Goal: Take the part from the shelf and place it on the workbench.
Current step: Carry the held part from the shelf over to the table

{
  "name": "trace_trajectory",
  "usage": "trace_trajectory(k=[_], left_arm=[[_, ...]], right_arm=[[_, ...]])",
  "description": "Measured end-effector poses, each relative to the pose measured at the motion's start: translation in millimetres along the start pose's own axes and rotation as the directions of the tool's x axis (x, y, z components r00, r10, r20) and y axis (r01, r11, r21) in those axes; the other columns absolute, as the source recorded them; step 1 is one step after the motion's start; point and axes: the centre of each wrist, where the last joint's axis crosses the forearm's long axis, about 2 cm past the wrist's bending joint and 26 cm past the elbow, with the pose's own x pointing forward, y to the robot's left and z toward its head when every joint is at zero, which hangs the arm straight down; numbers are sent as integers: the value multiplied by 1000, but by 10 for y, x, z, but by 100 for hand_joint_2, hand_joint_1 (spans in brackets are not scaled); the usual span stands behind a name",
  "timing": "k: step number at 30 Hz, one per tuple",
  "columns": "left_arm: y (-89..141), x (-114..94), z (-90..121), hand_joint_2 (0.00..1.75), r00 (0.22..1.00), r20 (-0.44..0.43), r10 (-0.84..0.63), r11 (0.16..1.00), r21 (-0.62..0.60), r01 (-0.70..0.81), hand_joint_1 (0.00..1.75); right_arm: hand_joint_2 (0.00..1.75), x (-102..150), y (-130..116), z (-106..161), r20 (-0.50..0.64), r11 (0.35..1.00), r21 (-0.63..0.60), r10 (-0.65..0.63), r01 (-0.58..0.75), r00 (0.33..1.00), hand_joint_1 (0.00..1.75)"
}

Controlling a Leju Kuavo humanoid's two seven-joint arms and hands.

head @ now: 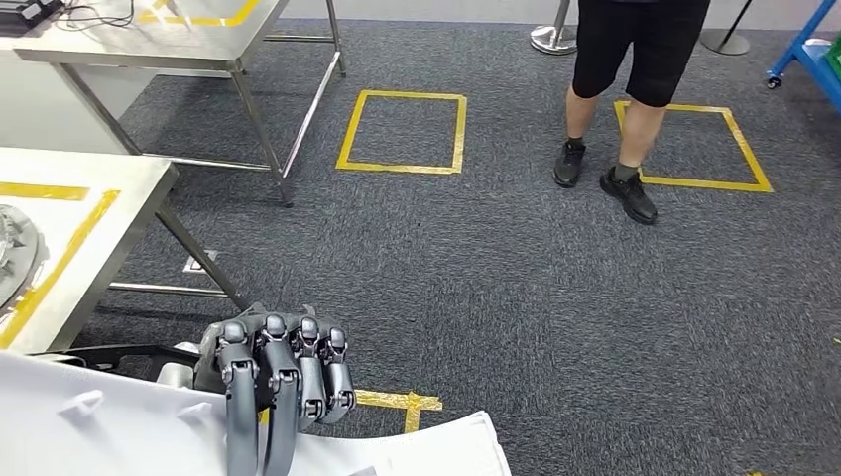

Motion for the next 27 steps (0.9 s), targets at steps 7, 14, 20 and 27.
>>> trace_trajectory(k=[7, 14, 20, 27], left_arm=[[-1, 13, -6, 175, 999, 27, 18, 1000, -4, -18, 175], [-12, 14, -48, 175, 998, 47, 28, 1000, -3, -28, 175], [-15, 8, -66, 175, 998, 47, 30, 1000, -1, -30, 175], [-6, 14, -71, 175, 999, 36, 20, 1000, 8, -21, 175]], right_arm=[[0, 42, 15, -9, 9, 1000, -1, 5, -5, 1000, 0], [0, -2, 3, 0, -4, 1000, 6, 11, -10, 1000, 0], [0, -2, 2, 0, -6, 1000, 8, 8, -8, 1000, 0], [0, 0, -6, 2, -9, 1000, 8, 6, -6, 1000, 0]])
